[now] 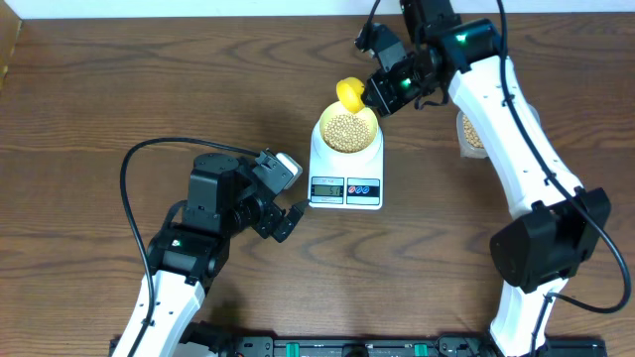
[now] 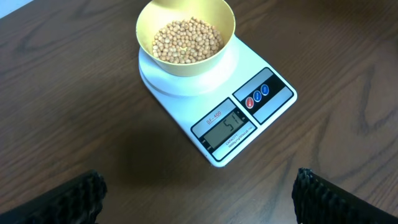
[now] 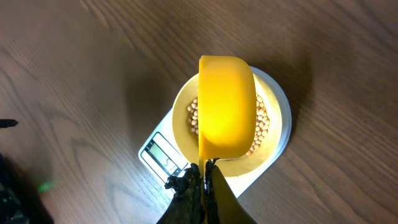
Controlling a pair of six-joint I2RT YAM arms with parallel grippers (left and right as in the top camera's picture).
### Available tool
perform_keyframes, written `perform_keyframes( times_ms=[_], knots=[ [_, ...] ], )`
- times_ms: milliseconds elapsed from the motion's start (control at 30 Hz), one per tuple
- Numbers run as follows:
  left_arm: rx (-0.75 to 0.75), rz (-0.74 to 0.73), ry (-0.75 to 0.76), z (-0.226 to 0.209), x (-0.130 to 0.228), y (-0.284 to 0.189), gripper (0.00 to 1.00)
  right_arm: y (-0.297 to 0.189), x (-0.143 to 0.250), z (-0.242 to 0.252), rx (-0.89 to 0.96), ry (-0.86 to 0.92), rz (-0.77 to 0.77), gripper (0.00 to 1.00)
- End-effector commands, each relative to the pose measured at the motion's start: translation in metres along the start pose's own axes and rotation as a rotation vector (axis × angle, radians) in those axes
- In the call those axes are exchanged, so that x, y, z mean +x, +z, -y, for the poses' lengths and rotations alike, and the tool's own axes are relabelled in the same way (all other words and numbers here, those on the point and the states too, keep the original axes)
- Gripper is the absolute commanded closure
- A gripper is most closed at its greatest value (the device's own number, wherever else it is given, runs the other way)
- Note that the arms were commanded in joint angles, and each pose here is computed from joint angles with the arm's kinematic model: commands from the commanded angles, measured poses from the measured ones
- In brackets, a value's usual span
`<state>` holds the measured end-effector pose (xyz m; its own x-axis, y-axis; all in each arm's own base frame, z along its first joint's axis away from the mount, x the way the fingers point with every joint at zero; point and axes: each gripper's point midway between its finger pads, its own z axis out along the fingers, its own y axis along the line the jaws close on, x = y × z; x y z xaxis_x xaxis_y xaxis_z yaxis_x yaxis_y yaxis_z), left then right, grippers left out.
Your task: Scoop item into bowl and weigh 50g on scale
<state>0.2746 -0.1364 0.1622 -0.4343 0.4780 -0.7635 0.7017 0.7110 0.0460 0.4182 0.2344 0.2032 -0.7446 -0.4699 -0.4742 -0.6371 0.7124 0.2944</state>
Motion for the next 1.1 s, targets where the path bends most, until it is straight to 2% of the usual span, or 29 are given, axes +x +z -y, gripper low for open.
perform_keyframes(
  times_ms=[0,733,1067],
  knots=[
    [0.002,0.019,0.006,0.0,-0.006,-0.003,0.03,0.019,0.005,-0.003,-0.004,-0.035,-0.047,0.99],
    [0.002,0.019,0.006,0.0,-0.006,-0.003,0.02,0.07,0.028,0.009,0.031,-0.027,-0.177,0.99],
    [0.002,0.019,0.006,0.0,-0.006,-0.003,0.02,0.078,0.033,0.015,0.091,-0.044,-0.21,0.99]
  ],
)
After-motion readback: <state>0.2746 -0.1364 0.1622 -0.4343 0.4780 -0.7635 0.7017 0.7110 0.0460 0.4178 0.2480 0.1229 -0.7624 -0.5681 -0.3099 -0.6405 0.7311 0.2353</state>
